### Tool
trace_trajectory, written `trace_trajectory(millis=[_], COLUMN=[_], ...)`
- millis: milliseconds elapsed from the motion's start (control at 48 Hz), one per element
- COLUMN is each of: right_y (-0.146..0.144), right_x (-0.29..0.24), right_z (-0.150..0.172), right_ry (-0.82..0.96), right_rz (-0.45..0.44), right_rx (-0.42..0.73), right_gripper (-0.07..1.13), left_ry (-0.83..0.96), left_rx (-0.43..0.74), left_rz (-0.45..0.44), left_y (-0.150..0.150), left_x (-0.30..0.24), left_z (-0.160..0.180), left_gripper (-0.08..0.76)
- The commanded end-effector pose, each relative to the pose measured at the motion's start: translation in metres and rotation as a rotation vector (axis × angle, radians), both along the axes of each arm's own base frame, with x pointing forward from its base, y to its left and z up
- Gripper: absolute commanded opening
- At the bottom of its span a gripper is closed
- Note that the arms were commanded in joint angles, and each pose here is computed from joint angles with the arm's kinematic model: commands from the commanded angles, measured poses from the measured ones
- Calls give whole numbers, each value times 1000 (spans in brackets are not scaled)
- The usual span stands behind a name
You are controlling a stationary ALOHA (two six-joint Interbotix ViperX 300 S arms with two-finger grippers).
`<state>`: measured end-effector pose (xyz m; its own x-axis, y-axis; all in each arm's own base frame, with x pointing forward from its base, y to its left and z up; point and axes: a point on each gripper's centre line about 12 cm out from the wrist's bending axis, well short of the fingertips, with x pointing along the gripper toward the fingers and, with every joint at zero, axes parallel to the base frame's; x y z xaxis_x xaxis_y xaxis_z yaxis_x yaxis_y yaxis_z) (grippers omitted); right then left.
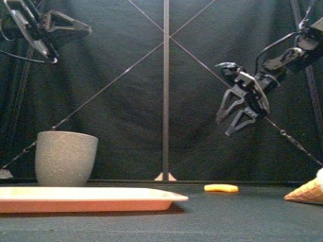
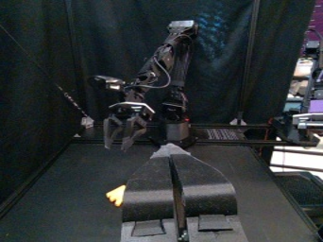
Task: Pick the fries then place it in the grey bowl
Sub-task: Pick the fries
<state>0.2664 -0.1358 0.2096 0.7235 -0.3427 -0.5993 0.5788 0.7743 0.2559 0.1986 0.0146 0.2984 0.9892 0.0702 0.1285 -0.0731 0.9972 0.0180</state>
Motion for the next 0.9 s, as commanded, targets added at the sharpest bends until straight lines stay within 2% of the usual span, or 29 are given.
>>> trace_trajectory(millis=[21,188,375,667,896], right_y=[-8,-18,-31,-46,-41], right_x=[13,25,39,67,71], right_z=[1,-20,-45,-73,-83], right_ry=[69,277,472,535,544], right_rz=[13,48,90,110,125], right_rx=[48,172,233,234,232], right_gripper=[1001,1001,1001,1001,1001], left_ry=[-31,-28,-21,-12,-10], left_rx=[19,38,41,40,41], left_rz=[-2,-4,-4,4,15], left_y=[0,-1,-1,1,3], left_x=[2,2,2,1,1], left_z=[11,10,8,4,3], left_gripper=[-11,-11,-11,-11,-11])
